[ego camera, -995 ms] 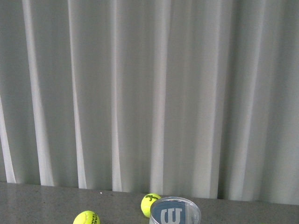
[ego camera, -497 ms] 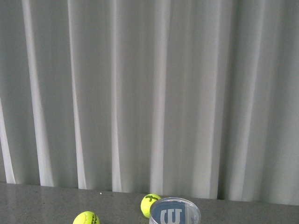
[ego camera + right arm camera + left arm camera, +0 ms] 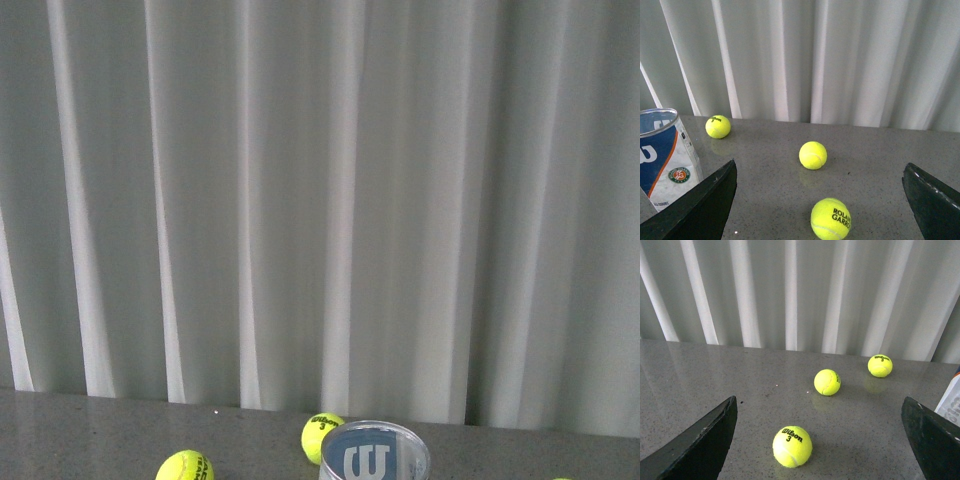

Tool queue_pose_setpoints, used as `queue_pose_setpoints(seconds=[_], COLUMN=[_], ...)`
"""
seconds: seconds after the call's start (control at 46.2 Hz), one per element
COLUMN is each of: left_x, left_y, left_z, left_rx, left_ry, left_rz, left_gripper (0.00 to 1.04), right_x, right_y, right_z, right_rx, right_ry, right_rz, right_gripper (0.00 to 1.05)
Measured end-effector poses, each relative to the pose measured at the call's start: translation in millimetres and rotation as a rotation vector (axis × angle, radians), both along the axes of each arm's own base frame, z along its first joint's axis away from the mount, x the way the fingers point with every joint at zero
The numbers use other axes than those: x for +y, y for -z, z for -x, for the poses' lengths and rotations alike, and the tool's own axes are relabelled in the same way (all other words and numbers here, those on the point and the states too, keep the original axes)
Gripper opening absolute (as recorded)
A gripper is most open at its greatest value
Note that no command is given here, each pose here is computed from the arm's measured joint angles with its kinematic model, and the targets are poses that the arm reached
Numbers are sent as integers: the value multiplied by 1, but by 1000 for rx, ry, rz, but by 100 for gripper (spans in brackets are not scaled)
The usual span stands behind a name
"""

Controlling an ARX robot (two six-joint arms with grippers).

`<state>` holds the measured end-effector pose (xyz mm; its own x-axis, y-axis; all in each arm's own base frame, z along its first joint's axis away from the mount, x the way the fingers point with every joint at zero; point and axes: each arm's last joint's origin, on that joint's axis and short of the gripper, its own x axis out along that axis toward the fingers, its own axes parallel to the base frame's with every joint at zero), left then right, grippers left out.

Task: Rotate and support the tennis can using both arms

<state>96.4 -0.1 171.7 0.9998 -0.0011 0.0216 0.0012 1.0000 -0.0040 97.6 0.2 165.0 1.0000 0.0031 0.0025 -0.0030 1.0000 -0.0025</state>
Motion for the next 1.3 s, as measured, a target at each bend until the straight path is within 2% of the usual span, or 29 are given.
queue_pose_setpoints(seconds=[1.297], left_x=[0], left_y=[0], left_z=[0], left_rx=[0], left_ry=[0], left_rz=[0], left_gripper=[98], right_x=[0], right_y=[0], right_z=[0], right_rx=[0], right_ry=[0], right_rz=[0], right_gripper=[98])
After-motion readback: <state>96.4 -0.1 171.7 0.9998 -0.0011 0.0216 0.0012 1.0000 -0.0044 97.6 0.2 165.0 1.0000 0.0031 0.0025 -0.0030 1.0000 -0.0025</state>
